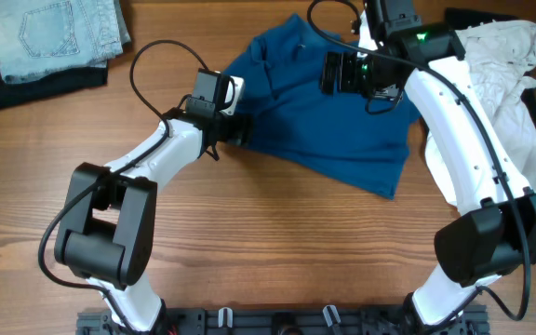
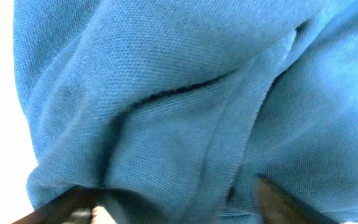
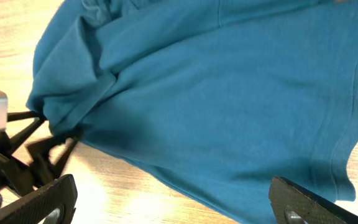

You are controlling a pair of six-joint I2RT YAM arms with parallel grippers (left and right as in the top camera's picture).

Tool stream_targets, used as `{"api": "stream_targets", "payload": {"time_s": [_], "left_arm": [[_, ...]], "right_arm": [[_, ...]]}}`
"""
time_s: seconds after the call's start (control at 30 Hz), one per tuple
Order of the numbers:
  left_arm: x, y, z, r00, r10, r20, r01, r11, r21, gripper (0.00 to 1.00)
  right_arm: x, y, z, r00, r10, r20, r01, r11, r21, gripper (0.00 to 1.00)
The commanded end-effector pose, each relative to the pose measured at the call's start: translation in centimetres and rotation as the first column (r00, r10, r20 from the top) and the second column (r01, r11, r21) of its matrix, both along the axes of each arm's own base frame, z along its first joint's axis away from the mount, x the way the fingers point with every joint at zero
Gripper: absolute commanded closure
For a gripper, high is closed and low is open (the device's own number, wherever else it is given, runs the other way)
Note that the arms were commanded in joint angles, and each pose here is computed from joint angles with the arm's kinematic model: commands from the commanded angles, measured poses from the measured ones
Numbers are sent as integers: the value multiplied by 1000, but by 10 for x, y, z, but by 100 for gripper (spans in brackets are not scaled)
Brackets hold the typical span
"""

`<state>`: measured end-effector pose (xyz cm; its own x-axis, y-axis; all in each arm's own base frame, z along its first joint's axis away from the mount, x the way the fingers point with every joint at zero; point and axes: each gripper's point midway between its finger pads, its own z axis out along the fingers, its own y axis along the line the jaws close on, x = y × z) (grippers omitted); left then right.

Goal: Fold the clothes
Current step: 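Pull the polo apart with both grippers and release it flat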

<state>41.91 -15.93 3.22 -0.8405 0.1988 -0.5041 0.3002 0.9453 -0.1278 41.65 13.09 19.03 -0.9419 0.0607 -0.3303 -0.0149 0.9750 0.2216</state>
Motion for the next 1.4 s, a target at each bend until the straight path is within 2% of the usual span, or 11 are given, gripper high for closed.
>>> {"api": "stream_targets", "payload": {"time_s": [0.0, 0.1, 0.13, 0.2, 0.33, 0.5, 0.7, 0.77, 1.07, 1.17, 1.37], "left_arm": [[5, 4, 0, 1000, 11, 11, -11, 1000, 21, 43], [8, 13, 0, 999, 39, 27, -41, 997, 63, 88], [11, 20, 1, 997, 59, 40, -62, 994, 85, 96], [16, 30, 6, 993, 98, 60, -103, 990, 91, 96], [33, 100, 44, 915, 377, 142, -389, 919, 69, 96], [16, 191, 76, 781, 612, 124, -619, 785, 23, 96], [-41, 287, 78, 454, 891, -4, -891, 454, 4, 96], [-55, 303, 76, 395, 918, -32, -919, 395, 14, 96], [-66, 306, 71, 378, 923, -68, -924, 381, 42, 96], [-66, 306, 71, 379, 923, -70, -923, 382, 41, 96], [-63, 298, 70, 400, 911, -102, -915, 403, 9, 96]], "right_arm": [[-4, -6, -15, 1000, 2, -31, -3, 999, -34, 1], [-10, -7, -21, 998, -6, -60, 3, 999, -39, 7], [-10, -7, -21, 998, -6, -63, 4, 999, -39, 7], [-12, -8, -22, 997, -27, -75, 25, 999, -35, 7], [-21, -7, -34, 992, -23, -121, 19, 999, -32, 7], [-39, 2, -66, 978, 2, -207, 2, 1000, 18, 8], [-75, 18, -102, 939, 54, -339, -14, 993, 119, 8], [-92, 19, -115, 919, 64, -388, -24, 994, 106, 8], [-169, 41, -149, 815, 140, -562, -131, 990, 57, 8], [-172, 25, -163, 830, 12, -558, -75, 993, -90, 9], [-165, 25, -183, 862, 25, -506, -76, 994, -81, 9]]}}
